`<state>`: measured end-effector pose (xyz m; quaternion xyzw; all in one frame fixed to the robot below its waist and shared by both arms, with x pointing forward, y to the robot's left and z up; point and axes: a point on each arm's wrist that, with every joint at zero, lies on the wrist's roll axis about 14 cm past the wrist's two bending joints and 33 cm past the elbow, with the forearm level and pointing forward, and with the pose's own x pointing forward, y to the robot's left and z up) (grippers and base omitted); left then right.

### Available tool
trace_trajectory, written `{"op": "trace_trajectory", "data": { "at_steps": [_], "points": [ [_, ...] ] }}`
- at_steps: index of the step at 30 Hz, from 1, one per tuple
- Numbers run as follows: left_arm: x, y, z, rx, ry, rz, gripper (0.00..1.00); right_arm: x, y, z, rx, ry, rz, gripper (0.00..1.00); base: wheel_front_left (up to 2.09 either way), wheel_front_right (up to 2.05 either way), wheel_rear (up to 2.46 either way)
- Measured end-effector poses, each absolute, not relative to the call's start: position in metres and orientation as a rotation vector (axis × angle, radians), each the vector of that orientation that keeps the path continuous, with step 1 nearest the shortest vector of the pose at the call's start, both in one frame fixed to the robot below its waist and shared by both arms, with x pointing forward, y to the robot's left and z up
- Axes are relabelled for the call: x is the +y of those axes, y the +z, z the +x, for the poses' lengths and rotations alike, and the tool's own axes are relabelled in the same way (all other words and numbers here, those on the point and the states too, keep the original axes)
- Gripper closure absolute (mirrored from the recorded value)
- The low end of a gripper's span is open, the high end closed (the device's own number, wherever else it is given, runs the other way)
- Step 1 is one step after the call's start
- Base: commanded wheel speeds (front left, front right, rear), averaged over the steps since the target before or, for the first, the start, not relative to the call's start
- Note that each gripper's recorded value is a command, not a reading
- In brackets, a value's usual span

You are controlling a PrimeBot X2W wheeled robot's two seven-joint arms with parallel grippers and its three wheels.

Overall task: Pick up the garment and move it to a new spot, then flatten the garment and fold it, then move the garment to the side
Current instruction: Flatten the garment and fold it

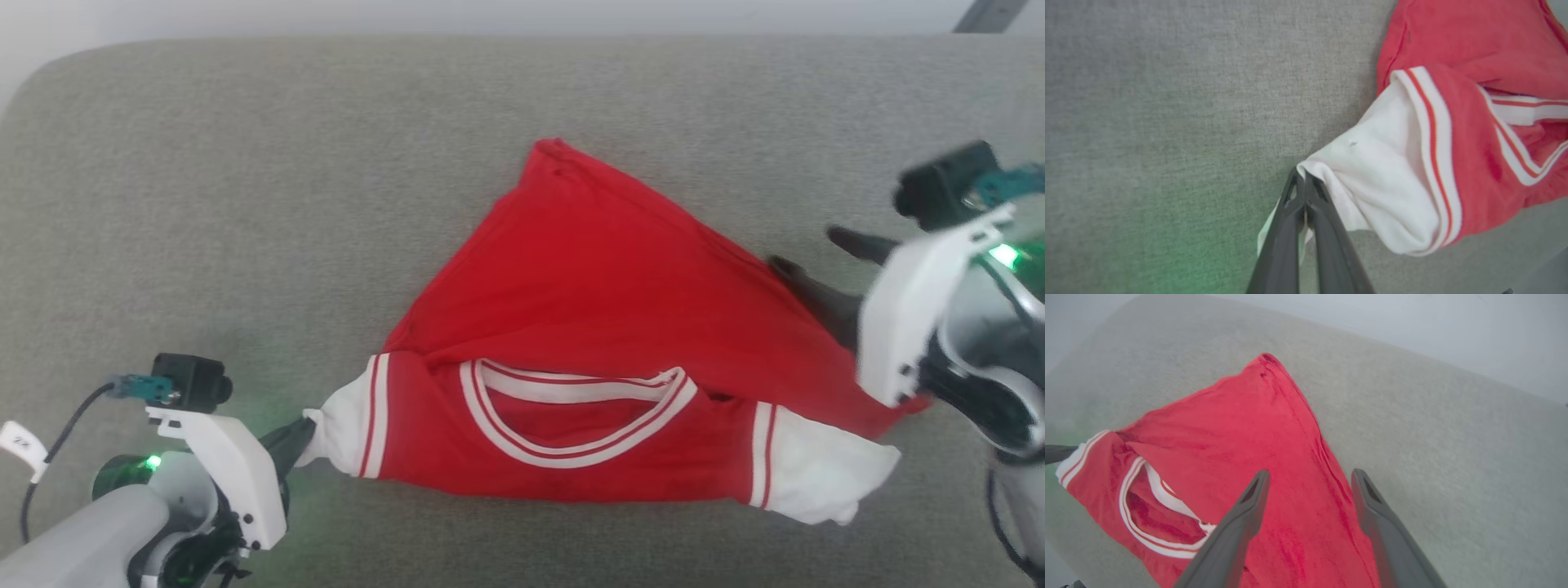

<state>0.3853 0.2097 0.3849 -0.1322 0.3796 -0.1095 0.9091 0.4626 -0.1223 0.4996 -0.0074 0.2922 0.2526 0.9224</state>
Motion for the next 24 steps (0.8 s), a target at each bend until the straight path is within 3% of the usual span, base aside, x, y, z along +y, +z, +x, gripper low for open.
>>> {"op": "trace_trajectory", "data": {
  "at_steps": [5,12,24],
  "points": [
    [0.212,0.386,0.382,0.777,-0.216,-0.283,1.0,-0.077,0.507,0.489,0.536,0.637,-0.037,0.0,0.0,0.0,0.0],
    [0.213,0.386,0.375,0.774,-0.203,-0.31,1.0,-0.026,0.491,0.526,0.57,0.738,-0.104,0.0,0.0,0.0,0.0],
    [0.225,0.379,0.363,0.774,-0.151,-0.341,1.0,0.018,0.421,0.559,0.831,0.796,-0.265,0.0,0.0,0.0,0.0]
  ]
}}
